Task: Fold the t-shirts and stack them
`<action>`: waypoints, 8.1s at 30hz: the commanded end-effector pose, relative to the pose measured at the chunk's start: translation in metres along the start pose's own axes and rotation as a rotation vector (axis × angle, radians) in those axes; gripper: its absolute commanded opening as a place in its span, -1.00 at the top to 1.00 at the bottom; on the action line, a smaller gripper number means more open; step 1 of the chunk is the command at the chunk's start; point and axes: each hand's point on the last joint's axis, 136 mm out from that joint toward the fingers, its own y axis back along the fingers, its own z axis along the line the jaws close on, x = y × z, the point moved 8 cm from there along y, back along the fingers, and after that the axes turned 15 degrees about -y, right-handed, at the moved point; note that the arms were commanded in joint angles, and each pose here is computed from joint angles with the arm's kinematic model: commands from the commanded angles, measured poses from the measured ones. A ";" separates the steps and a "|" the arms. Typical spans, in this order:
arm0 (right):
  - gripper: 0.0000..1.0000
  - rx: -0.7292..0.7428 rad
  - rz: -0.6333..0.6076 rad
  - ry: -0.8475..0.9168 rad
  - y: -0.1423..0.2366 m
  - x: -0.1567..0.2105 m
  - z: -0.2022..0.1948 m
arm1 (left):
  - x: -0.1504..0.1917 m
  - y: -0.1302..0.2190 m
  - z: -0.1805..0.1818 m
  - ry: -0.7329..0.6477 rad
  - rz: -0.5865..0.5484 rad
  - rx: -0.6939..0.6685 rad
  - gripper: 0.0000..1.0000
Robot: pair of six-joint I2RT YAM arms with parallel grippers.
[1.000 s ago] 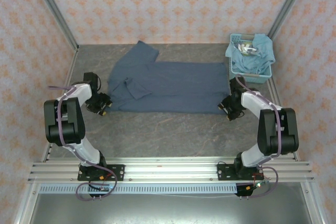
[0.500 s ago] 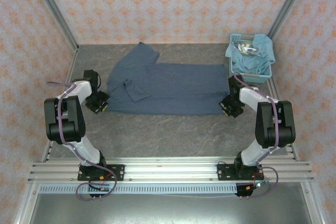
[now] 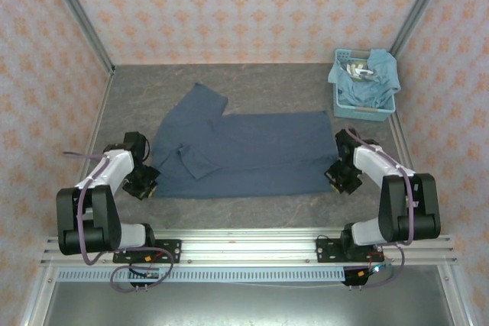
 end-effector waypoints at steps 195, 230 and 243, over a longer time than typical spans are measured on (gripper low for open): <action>0.12 -0.384 -0.052 0.153 0.071 0.073 0.049 | -0.077 0.080 -0.069 -0.143 -0.252 0.045 0.32; -0.08 -0.575 0.025 0.316 0.085 0.004 0.211 | -0.213 0.003 -0.304 -0.172 -0.354 0.089 -0.03; -0.07 -0.448 -0.150 0.216 0.079 -0.020 0.211 | -0.209 0.017 -0.299 -0.184 -0.355 0.067 1.00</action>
